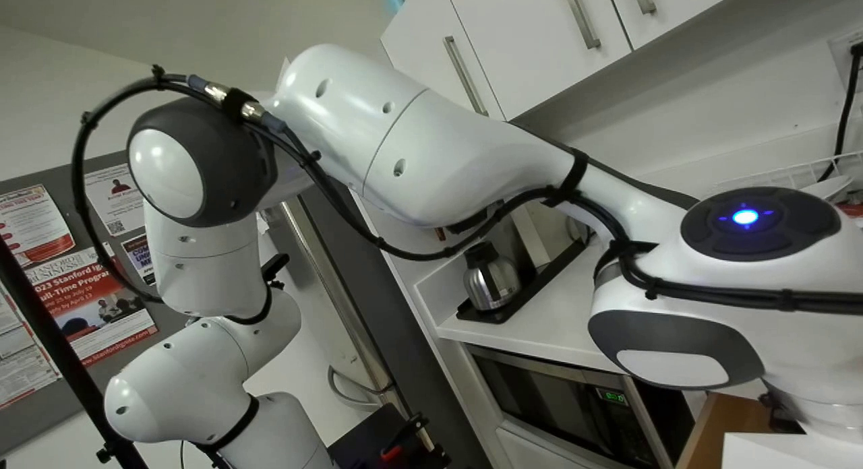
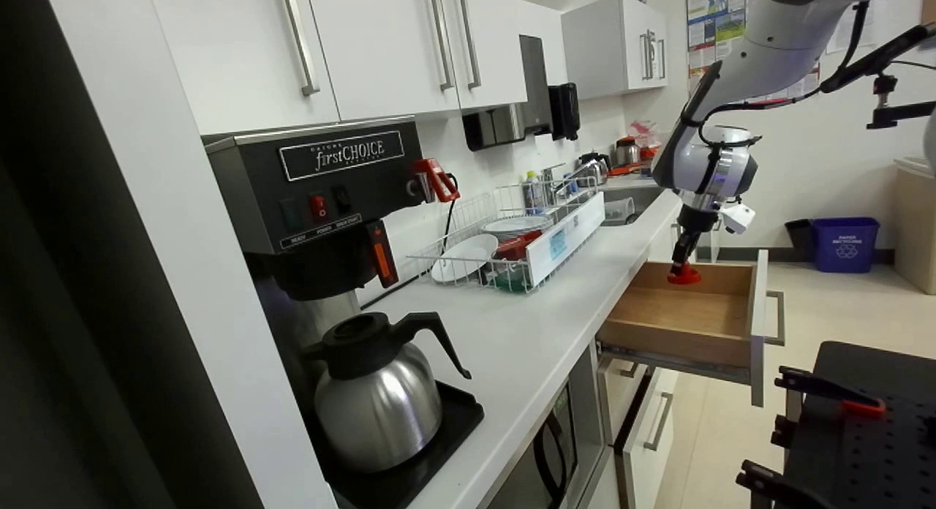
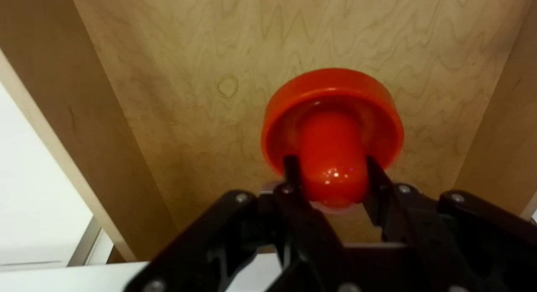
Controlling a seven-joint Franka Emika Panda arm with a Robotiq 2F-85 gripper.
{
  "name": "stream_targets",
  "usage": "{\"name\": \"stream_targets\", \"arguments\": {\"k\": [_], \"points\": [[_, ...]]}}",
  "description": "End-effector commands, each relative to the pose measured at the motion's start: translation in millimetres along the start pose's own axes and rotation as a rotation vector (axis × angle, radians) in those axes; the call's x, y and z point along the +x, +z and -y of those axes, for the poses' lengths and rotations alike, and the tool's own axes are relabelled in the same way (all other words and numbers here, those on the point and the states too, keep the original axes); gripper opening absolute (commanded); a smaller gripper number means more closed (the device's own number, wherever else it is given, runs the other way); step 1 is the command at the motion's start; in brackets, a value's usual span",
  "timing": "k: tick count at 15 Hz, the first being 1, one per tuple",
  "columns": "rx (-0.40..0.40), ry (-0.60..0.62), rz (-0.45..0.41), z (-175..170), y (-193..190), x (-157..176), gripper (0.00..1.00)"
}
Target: Close the top left drawer
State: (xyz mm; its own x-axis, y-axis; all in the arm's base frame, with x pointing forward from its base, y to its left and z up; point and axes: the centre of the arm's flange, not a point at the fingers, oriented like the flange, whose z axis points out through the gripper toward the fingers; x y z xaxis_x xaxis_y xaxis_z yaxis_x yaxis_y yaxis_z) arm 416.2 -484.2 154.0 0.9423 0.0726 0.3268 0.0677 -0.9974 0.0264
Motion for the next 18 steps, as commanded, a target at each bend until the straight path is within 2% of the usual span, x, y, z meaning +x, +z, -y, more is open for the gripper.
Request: {"name": "stream_targets", "arguments": {"k": [1,6,12,13,15,18], "points": [[-0.021,0.0,0.009,6,41,0,0.13],[-0.099,-0.025,-0.025,22,97,-7,0.13],[-0.145,-0.052,-0.045,30,129,-3,0.13],[-0.147,-0.055,-0.047,28,126,-2,0.63],[-0.149,-0.065,-0.051,28,118,-3,0.71],[-0.139,-0.061,-0.065,22,82,-10,0.95]]}}
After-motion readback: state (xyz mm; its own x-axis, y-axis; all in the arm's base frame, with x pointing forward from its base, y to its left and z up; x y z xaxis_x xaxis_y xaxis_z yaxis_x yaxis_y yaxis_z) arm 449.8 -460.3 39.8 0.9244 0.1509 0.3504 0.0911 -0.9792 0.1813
